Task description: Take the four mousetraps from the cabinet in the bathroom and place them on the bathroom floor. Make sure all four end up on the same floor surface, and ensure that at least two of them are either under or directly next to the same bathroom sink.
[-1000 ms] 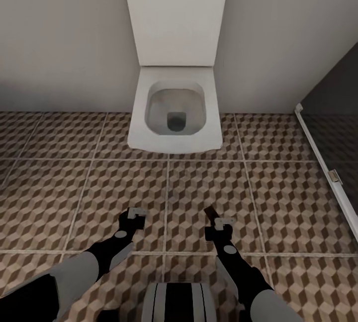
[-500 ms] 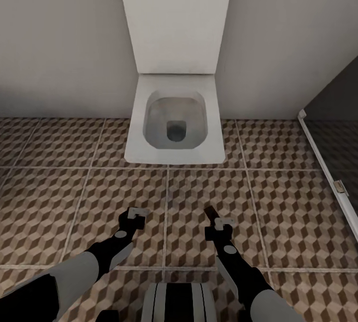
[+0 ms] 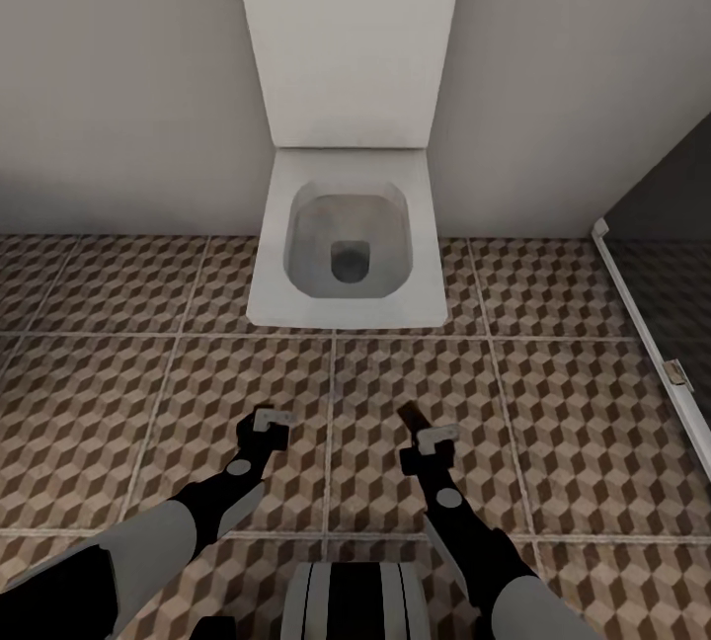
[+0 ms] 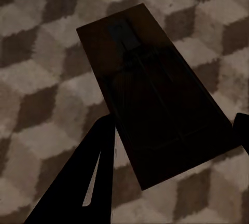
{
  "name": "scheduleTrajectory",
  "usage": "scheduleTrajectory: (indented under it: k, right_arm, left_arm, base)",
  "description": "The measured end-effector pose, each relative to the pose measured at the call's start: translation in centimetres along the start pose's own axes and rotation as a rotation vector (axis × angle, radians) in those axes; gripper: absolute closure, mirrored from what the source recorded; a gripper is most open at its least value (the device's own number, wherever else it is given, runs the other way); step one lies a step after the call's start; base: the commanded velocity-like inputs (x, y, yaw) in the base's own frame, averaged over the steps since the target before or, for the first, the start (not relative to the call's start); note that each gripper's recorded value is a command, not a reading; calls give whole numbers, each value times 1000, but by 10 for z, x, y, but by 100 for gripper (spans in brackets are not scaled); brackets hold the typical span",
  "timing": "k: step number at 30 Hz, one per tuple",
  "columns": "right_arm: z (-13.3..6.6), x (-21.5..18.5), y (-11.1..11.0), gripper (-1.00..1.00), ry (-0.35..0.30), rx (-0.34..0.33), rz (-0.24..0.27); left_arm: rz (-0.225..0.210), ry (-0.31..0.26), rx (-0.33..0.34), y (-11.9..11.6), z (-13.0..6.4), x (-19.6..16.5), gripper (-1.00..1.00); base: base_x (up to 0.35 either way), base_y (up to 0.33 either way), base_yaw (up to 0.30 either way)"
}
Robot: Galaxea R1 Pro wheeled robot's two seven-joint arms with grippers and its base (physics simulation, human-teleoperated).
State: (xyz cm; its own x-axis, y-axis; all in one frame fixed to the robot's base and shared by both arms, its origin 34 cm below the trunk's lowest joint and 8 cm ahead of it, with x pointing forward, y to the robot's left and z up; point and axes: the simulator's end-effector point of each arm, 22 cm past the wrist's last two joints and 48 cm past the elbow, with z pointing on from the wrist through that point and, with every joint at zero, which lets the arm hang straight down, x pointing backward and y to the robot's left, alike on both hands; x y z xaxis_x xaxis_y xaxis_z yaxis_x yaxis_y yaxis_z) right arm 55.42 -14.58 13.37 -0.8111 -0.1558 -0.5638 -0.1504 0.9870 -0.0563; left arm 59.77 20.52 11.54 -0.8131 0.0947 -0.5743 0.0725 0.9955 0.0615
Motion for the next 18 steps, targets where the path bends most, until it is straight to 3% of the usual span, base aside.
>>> scheduleTrajectory:
  k: [12, 18]
  right_arm:
    - [-1, 2, 16, 100, 6, -68, -11]
    - [0, 13, 17, 100, 64, -76, -24]
  left_arm:
    - [11, -10, 2, 0, 0, -1, 100]
    - [26, 11, -9, 2, -1, 9, 100]
  base:
    - [0, 0, 0]
    - [0, 0, 0]
